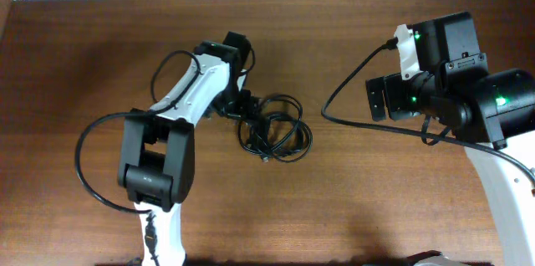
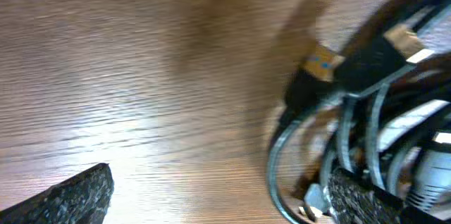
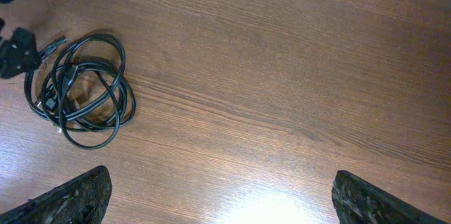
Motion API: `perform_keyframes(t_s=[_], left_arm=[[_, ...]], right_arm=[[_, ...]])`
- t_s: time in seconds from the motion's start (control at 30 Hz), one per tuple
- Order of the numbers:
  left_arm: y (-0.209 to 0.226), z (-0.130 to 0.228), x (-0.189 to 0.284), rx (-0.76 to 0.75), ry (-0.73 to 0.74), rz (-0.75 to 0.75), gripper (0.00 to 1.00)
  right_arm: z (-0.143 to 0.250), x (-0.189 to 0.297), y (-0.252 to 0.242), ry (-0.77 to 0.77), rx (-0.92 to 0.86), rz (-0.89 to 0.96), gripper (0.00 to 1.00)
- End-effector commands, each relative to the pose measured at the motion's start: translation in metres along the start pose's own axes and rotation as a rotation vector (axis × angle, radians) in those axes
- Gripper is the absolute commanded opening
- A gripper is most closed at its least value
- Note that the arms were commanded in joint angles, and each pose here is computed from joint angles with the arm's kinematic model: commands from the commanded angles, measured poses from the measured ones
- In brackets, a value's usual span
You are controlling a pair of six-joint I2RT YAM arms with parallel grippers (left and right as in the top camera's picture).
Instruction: Untangle cables
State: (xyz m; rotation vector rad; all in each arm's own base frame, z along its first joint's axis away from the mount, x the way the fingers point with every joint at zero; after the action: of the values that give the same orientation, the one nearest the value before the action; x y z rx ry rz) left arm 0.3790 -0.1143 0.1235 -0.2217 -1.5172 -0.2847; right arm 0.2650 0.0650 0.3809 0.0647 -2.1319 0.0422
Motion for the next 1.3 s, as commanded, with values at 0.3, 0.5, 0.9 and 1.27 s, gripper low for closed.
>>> perform_keyframes(t_s=[0.3,0.5,0.9,1.27], left_arm=[[-0.002,0.007,-0.021,0.008,0.003,0.047,0.99],[-0.005,0.015,-0.043,0.007,0.010,0.048,0.23],[-0.028,-0.016,0.079,-0.048,-0.335,0.107,0.00],[0.004,0.066,0.337,0.050,-0.802,-0.138,0.00]], right_arm=[[0.000,0.004,0.000,-0.010,0.003,0.012,0.99],[0.000,0.004,0.000,-0.009,0.003,0.012,0.99],[0.000,0.004,0.000,-0.008,0.003,0.011,0.99],[-0.008,-0.079,0.080,0.210,0.129,-0.257,1.00]])
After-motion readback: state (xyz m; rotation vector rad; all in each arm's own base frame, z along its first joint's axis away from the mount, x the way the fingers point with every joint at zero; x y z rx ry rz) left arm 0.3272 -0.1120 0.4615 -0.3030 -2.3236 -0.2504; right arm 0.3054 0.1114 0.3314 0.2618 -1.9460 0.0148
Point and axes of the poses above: each gripper's point midway between its finger pads, its own x axis back along the fingers, its own y axis along the line the jaws close on, z = x × y, the point moved 9 cm from there along x, back along the fingers, and after that the axes turned 10 degrees about -x, right-handed, at the moved point
